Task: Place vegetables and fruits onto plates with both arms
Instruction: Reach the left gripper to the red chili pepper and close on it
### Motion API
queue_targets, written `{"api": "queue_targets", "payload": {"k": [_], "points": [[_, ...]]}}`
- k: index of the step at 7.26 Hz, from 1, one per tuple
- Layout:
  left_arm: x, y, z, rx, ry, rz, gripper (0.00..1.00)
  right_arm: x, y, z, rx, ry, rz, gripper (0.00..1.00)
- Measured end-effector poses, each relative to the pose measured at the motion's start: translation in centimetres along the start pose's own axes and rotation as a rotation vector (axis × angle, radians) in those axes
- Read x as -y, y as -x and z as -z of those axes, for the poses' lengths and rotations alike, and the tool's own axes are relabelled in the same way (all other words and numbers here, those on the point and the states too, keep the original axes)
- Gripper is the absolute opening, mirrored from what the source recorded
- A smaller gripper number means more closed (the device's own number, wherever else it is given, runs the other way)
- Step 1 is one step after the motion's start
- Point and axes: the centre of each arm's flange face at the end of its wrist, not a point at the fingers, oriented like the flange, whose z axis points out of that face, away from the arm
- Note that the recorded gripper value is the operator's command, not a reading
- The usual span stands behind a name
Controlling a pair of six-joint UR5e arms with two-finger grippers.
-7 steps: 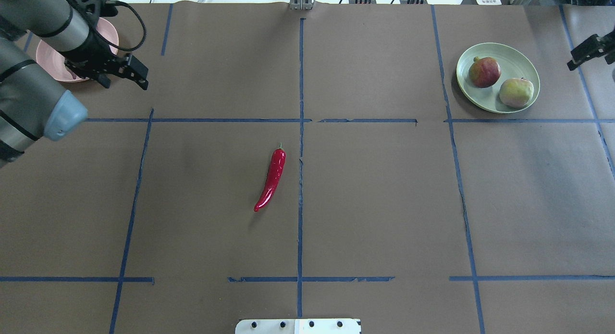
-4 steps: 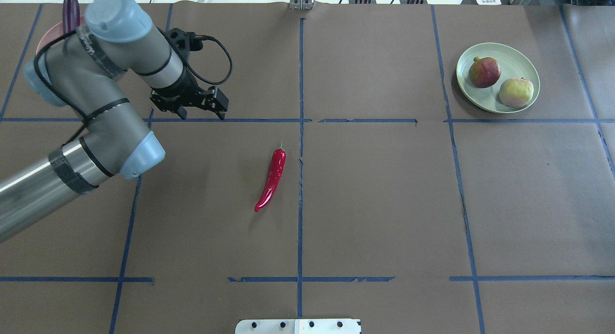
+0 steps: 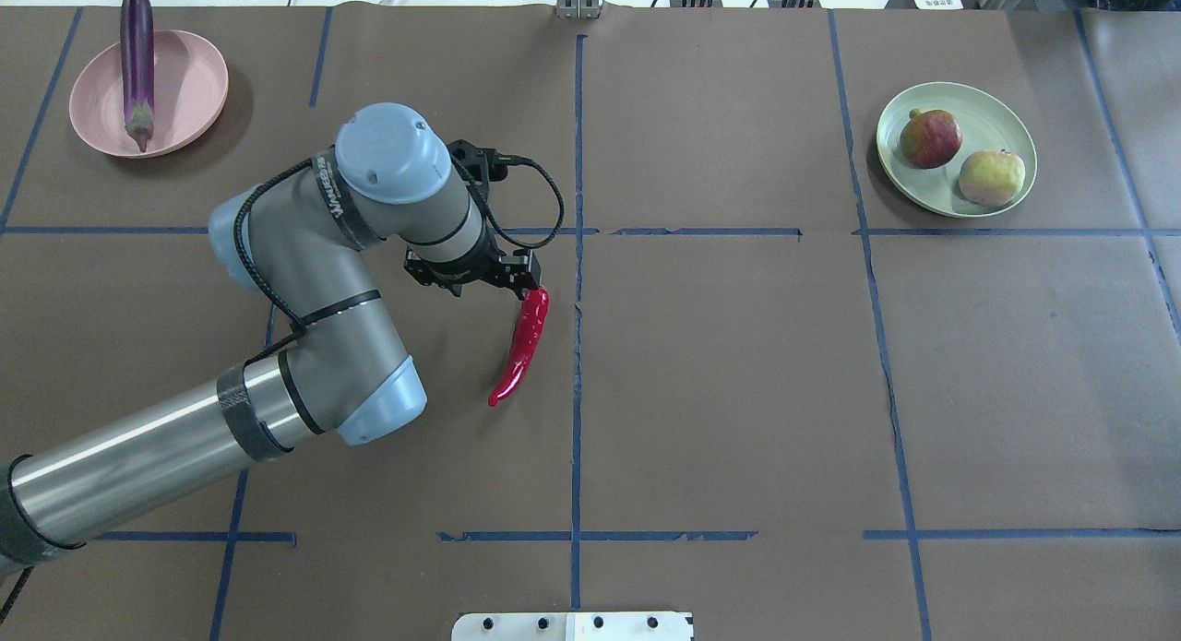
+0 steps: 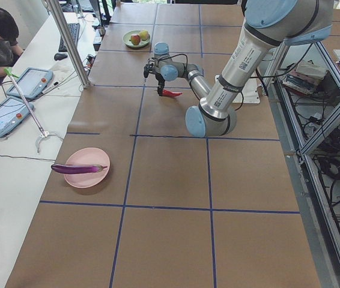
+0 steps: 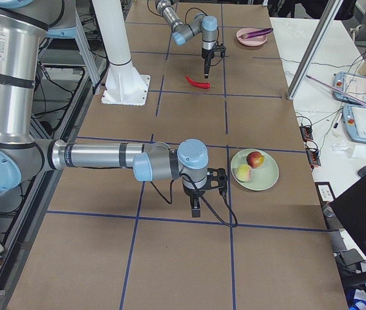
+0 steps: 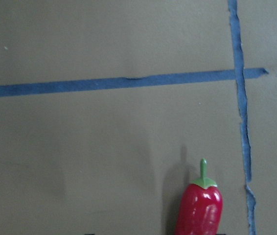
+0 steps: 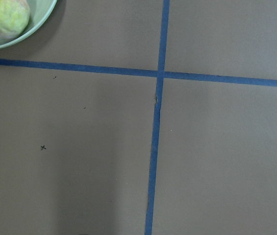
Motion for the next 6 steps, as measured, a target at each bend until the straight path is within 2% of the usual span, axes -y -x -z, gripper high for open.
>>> {"api": "queue_targets", "payload": {"k": [3,5,6], "points": [[-0.5,-3.4,-2.7,0.031,-0.006,0.000,0.63,-0.1,-0.1,-0.1,-0.001,0.003,-0.003,1.00],[-0.4,-3.4,-3.3,0.041,-0.002,0.003,0.63,-0.1,-0.2,-0.2,-0.002,0.003,-0.004,1.00],[-0.5,-3.2,-3.5,0.044,0.000,0.003,0.38,-0.2,-0.2,-0.2,-0.003,0.004,-0.004,1.00]]}}
